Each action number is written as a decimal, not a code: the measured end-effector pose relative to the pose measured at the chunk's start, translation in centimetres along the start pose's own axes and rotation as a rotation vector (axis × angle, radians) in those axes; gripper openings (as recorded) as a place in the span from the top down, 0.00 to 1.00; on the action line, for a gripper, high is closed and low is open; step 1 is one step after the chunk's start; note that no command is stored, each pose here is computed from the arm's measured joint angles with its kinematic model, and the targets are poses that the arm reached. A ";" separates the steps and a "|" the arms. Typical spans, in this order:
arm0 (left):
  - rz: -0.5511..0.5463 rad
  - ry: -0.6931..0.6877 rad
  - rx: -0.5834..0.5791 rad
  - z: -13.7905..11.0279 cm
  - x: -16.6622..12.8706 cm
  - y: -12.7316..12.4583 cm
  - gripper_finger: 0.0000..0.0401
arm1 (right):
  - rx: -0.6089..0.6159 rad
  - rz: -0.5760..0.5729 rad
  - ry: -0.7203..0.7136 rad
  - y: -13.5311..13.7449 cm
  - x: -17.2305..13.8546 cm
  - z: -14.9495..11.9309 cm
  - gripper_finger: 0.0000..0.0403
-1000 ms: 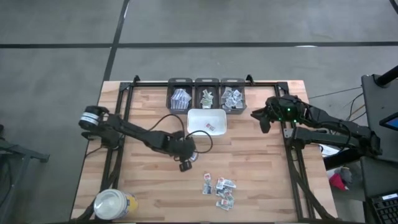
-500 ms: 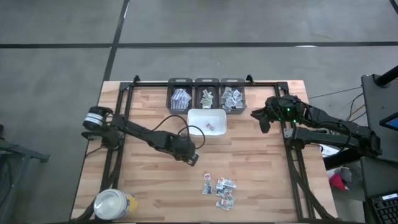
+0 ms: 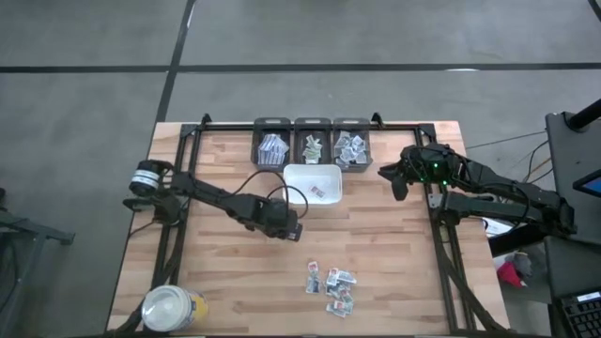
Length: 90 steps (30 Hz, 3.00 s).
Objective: Pick & Place First Aid Supplies
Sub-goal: Put the white alcohol pad into the right black bin
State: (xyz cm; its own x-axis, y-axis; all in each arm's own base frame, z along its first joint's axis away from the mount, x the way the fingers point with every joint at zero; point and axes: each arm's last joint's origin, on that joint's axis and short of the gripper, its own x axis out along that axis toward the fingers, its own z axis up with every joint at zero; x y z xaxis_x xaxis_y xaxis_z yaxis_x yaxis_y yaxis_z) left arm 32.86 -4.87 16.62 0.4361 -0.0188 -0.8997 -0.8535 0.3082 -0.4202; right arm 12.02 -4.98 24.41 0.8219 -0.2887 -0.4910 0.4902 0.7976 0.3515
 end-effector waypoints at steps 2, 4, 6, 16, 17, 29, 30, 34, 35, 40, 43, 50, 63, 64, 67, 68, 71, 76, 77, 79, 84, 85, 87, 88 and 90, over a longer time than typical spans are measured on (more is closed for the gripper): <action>0.001 -0.001 -0.034 0.2 0.0 0.0 0.84 | 0.000 0.000 0.000 0.0 0.0 0.0 0.78; 0.000 0.006 -0.056 0.3 0.0 0.1 0.84 | 0.000 0.000 0.000 0.0 0.0 0.0 0.77; -0.001 0.011 -0.058 0.3 0.0 0.1 0.84 | 0.000 0.000 0.000 0.0 0.0 0.0 0.77; 0.042 0.037 -0.039 0.3 0.0 0.5 0.84 | 0.000 0.000 0.000 0.0 0.0 0.0 0.75; 0.041 0.037 -0.038 0.3 0.0 0.5 0.84 | 0.000 0.000 0.000 0.0 0.0 0.0 0.76; 0.032 0.036 -0.063 1.3 0.1 0.6 0.68 | -0.026 0.000 -0.001 0.0 0.0 0.0 0.80; 0.034 0.037 -0.063 1.2 0.2 0.6 0.68 | -0.026 0.000 -0.001 0.0 0.0 0.0 0.79; 0.045 0.063 -0.064 1.1 1.0 0.7 0.67 | -0.027 0.000 -0.002 0.0 0.0 0.0 0.78; 0.048 0.071 -0.066 1.1 1.2 0.8 0.67 | -0.027 0.000 -0.002 0.0 0.0 0.0 0.77; 0.066 0.087 -0.083 1.0 2.2 0.9 0.67 | -0.027 -0.001 -0.003 0.0 0.0 0.0 0.75; 0.093 0.095 -0.073 1.0 2.2 1.1 0.70 | -0.027 -0.001 -0.003 0.0 0.0 0.0 0.74; 0.129 0.062 0.006 0.9 2.3 1.5 0.92 | -0.026 0.000 -0.004 0.0 0.0 0.0 0.75; 0.129 0.032 0.145 0.9 2.2 1.1 1.00 | -0.023 0.001 -0.005 0.0 0.0 0.0 0.79; 0.126 0.032 0.163 0.9 2.1 1.0 1.00 | -0.023 0.001 -0.005 0.0 0.0 0.0 0.80; 0.107 0.022 0.216 0.9 1.8 0.2 1.00 | -0.023 0.002 -0.005 0.0 0.0 0.0 0.80; 0.097 0.020 0.231 0.9 1.7 0.0 1.00 | -0.022 0.003 -0.005 0.0 0.0 0.0 0.80; 0.047 0.004 0.279 1.1 1.5 -0.9 1.00 | -0.016 0.005 -0.010 0.0 0.0 0.1 0.78; -0.018 -0.017 0.301 1.3 1.4 -1.8 1.00 | -0.016 0.008 -0.018 0.1 0.0 0.2 0.76; -0.027 -0.020 0.301 1.3 1.4 -1.8 1.00 | -0.015 0.008 -0.018 0.1 0.0 0.2 0.76; -0.057 -0.030 0.300 1.4 1.3 -2.1 1.00 | -0.003 0.008 -0.018 0.1 0.0 0.2 0.75; -0.168 -0.069 0.333 1.7 0.7 -3.6 1.00 | 0.011 0.033 -0.007 0.1 0.0 0.1 0.74; -0.190 -0.082 0.343 1.8 0.4 -4.1 1.00 | 0.011 0.052 0.001 0.2 0.0 0.1 0.73; -0.218 -0.125 0.363 2.2 -0.6 -5.1 1.00 | 0.010 0.103 0.020 0.4 0.1 0.1 0.74; -0.230 -0.154 0.375 2.4 -1.1 -5.7 1.00 | 0.011 0.130 0.033 0.4 0.2 0.1 0.74; -0.238 -0.214 0.400 3.0 -2.1 -6.7 1.00 | 0.015 0.178 0.055 0.6 0.4 0.1 0.75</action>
State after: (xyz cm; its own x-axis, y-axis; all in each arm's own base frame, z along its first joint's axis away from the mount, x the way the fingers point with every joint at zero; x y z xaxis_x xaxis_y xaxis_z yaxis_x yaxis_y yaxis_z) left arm 38.54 -4.09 21.67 0.6892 0.0497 -0.7228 -0.5661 0.6596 -0.4945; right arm 12.69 -4.68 24.51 0.8790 -0.1142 -0.4630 0.3435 0.8251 0.4486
